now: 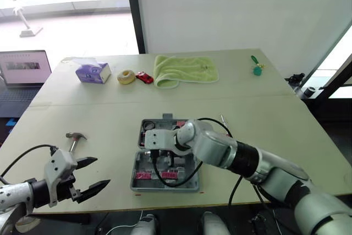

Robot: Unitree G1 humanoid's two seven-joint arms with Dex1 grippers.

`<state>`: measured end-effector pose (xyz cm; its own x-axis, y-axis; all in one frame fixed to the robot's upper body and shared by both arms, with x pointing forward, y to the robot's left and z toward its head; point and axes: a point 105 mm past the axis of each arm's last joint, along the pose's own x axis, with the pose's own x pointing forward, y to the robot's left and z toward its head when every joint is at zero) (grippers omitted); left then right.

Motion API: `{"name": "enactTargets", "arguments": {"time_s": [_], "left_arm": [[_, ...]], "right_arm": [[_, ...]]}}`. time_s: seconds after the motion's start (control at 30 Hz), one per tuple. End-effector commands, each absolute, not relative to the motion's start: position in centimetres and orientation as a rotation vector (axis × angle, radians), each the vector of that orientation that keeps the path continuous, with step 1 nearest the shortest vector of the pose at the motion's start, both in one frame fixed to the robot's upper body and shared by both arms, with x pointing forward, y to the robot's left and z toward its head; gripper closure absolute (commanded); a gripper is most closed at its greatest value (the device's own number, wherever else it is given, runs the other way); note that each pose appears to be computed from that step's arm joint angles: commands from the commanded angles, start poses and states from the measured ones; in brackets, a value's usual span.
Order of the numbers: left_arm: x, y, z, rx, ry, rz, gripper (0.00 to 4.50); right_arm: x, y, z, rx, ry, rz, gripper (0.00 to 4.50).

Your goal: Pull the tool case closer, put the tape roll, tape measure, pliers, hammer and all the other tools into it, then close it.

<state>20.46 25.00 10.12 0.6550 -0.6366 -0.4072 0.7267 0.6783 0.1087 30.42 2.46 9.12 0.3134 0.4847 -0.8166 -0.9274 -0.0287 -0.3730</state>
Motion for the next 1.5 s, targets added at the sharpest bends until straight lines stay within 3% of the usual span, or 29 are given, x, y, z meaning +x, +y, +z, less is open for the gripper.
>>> {"name": "enactTargets", "arguments": {"time_s": [0.03,0.8,0.97,1.17,1.43,1.5], "left_arm": [[20.7,25.5,11.2,0.319,0.321,-0.768,0.00],[20.8,25.4,11.2,0.321,0.325,-0.775,0.00],[20.8,25.3,11.1,0.307,0.328,-0.788,0.00],[21.0,25.1,11.0,0.305,0.329,-0.806,0.00],[21.6,25.0,11.5,0.300,0.302,-0.818,0.00],[21.7,24.9,11.6,0.299,0.303,-0.825,0.00]], "right_arm": [[30.6,3.3,10.1,-1.081,0.478,1.220,4.49],[30.5,4.5,8.7,-1.056,0.490,1.211,4.49],[30.9,4.5,9.1,-1.089,0.443,1.168,2.27],[31.1,3.9,10.4,-1.086,0.393,1.147,2.27],[31.7,3.6,13.8,-0.900,0.072,1.217,2.27],[31.1,2.7,12.6,-0.725,0.164,1.300,2.79]]}}
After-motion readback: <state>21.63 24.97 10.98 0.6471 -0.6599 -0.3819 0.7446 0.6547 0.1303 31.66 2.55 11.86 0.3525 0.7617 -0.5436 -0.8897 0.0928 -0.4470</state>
